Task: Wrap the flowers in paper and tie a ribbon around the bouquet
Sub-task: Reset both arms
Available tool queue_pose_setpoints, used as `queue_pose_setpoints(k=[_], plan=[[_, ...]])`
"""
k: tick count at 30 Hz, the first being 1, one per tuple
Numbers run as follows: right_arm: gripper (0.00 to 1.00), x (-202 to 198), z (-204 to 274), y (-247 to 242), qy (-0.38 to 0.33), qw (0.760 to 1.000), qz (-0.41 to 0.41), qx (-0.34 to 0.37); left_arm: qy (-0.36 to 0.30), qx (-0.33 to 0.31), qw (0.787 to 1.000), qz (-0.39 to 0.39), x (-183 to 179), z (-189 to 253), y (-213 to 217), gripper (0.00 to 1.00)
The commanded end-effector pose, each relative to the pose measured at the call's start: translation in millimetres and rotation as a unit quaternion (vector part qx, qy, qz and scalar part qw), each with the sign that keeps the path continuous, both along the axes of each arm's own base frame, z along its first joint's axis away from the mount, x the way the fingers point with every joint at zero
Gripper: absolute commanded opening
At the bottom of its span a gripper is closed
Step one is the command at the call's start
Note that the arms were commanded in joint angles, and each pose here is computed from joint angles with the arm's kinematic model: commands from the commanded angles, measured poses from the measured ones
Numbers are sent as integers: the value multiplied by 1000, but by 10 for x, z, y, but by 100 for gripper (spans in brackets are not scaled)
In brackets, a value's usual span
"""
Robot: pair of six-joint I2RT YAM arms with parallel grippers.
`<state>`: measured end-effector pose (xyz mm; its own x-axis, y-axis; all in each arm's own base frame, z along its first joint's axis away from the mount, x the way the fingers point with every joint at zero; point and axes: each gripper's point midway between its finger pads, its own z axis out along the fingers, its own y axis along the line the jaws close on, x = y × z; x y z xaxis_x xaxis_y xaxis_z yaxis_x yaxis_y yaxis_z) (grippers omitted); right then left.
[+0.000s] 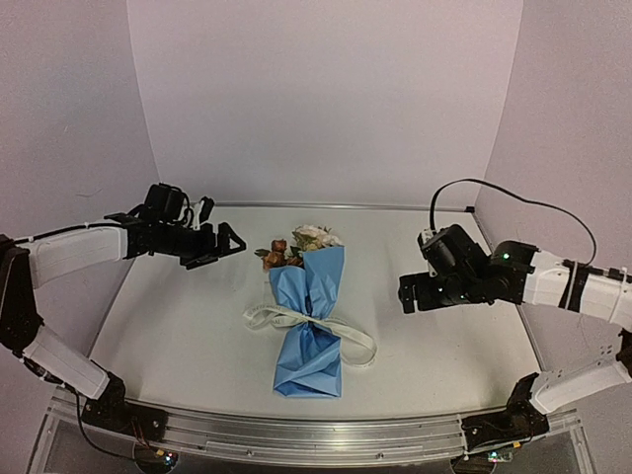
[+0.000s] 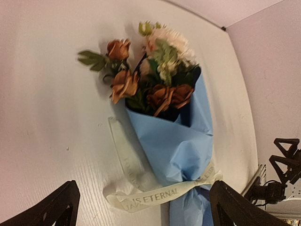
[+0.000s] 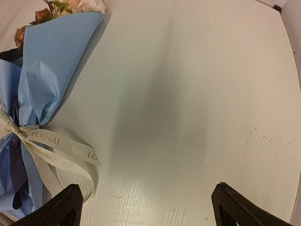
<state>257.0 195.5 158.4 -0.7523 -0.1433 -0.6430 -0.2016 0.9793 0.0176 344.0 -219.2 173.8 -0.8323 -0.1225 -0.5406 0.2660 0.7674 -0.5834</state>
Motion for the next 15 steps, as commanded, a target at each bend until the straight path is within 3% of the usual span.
queue_pose_setpoints(k=[1,6,15], plan=[[98,19,178,-350,-62,997,-48,-27,-105,-27,994,31,126,718,80,100],[98,-49,234,-574,-91,993,-76,-23,-148,-31,986,63,89,981,219,100],[98,-82,238,-727,-110,989,-94,-33,-161,-24,982,92,24,1081,357,100]])
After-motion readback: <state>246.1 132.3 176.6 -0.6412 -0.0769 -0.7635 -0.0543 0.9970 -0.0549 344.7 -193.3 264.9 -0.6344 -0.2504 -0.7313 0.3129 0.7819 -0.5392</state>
